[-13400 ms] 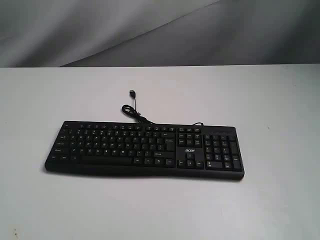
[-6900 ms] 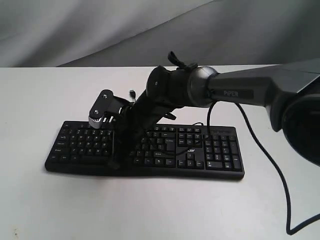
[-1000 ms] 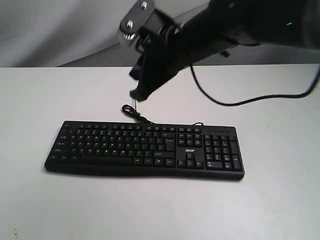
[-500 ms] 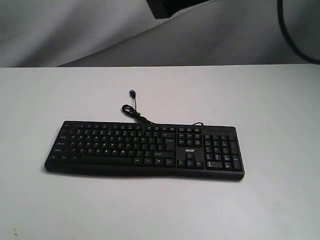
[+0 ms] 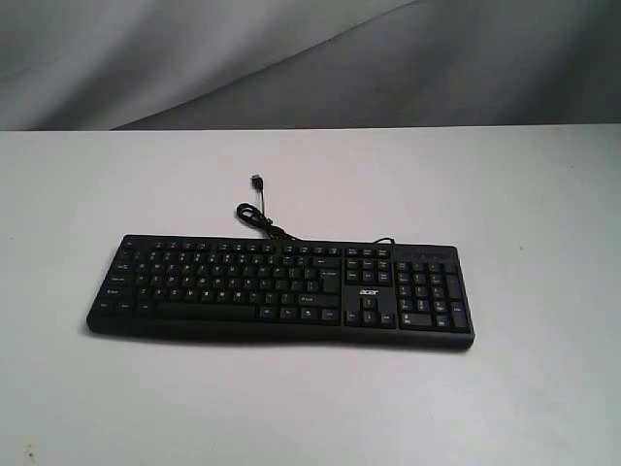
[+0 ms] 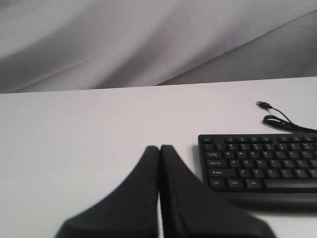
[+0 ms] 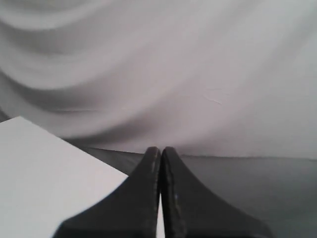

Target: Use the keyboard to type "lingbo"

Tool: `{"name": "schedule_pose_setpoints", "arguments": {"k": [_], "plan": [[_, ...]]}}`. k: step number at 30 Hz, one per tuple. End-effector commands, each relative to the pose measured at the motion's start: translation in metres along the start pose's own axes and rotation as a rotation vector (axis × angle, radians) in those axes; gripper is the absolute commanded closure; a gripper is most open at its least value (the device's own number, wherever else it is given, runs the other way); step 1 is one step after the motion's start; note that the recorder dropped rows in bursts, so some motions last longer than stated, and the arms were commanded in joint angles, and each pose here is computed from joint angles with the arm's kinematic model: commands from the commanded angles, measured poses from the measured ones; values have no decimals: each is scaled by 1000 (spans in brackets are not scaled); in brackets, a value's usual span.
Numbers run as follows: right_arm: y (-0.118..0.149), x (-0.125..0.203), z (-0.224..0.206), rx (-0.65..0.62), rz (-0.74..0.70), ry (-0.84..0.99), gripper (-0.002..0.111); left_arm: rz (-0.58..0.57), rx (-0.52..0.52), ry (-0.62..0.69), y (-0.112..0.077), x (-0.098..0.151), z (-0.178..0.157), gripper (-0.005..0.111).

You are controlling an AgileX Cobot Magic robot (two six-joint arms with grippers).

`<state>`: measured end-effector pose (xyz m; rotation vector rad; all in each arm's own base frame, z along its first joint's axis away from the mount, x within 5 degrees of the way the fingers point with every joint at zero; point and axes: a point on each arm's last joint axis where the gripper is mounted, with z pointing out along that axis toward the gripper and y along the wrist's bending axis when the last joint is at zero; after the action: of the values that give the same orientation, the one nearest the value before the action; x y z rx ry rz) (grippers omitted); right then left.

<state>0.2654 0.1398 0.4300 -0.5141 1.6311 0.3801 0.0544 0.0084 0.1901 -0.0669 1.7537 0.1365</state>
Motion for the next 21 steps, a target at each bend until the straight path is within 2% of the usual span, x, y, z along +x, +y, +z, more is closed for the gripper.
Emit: {"name": "schedule_pose_setpoints", "arguments": {"k": [1,5,8,12,16,21], "plan": [[-28,26,-25,151,96,-17,108,-6,1,-5,0,1,0,106],[-46,62,-73,306,111,-25,108,-6,1,-5,0,1,0,106],[-49,88,-114,404,133,-38,108,-6,1,-5,0,1,0,106],[-42,107,-165,516,218,-143,108,-6,1,-5,0,1,0,106],[-26,125,-203,572,216,-221,108,-6,1,-5,0,1,0,106],[-10,150,-226,604,266,-317,108,-6,1,-5,0,1,0,106]]}}
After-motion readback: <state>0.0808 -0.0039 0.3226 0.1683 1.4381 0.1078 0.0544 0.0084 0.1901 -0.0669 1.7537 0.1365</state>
